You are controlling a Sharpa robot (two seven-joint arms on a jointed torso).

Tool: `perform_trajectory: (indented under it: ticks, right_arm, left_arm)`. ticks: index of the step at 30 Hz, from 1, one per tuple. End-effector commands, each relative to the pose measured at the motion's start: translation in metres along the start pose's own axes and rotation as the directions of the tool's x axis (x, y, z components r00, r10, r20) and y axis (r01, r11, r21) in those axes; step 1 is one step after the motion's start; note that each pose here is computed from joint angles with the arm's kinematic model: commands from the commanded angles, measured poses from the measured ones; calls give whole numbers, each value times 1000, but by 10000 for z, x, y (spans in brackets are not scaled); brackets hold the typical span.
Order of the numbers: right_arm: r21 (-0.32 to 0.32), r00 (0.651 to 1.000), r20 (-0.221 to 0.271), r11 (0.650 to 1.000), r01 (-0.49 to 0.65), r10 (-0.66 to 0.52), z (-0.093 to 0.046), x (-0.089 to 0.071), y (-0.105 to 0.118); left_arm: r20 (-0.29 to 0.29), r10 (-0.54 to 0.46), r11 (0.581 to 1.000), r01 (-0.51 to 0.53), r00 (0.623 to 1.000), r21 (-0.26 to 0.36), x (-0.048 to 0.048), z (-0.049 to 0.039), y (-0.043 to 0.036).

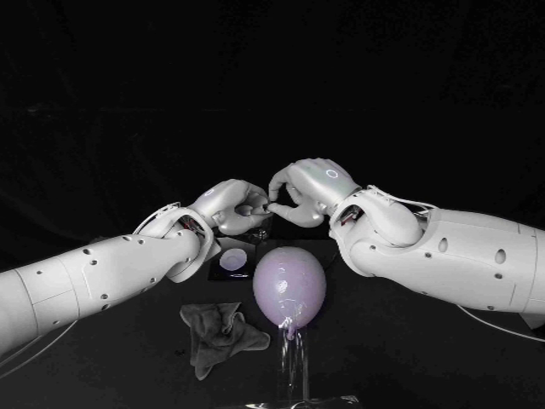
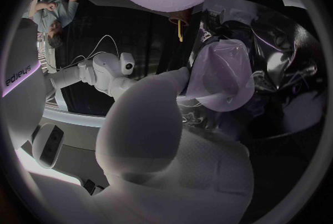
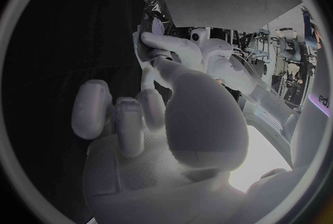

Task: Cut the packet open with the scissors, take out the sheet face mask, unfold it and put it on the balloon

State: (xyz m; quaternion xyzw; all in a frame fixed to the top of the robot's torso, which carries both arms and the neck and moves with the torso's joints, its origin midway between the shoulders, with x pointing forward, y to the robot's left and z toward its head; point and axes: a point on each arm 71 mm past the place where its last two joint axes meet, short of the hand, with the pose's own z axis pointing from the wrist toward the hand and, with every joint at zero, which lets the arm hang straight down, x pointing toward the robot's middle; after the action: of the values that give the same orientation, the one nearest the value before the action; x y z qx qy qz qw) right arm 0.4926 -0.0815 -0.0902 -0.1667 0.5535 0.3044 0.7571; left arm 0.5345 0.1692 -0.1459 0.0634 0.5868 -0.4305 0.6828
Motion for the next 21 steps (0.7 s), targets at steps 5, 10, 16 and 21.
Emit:
perform_trajectory:
  ticks: [5,10,16,21]
  right_arm:
    - [-37,1000,-16,999,2,-2,-28,11,30]
    - [-39,1000,-19,999,2,-3,-34,10,28]
    - [-41,1000,-23,999,4,-5,-37,12,22]
    - [-42,1000,-23,999,4,-5,-38,12,20]
  left_arm:
    - [10,-8,1000,7,1000,15,-20,23,-29]
    - [10,-8,1000,7,1000,14,-21,23,-29]
    - [10,-8,1000,8,1000,15,-20,23,-30]
    - [10,-8,1000,7,1000,15,-21,23,-30]
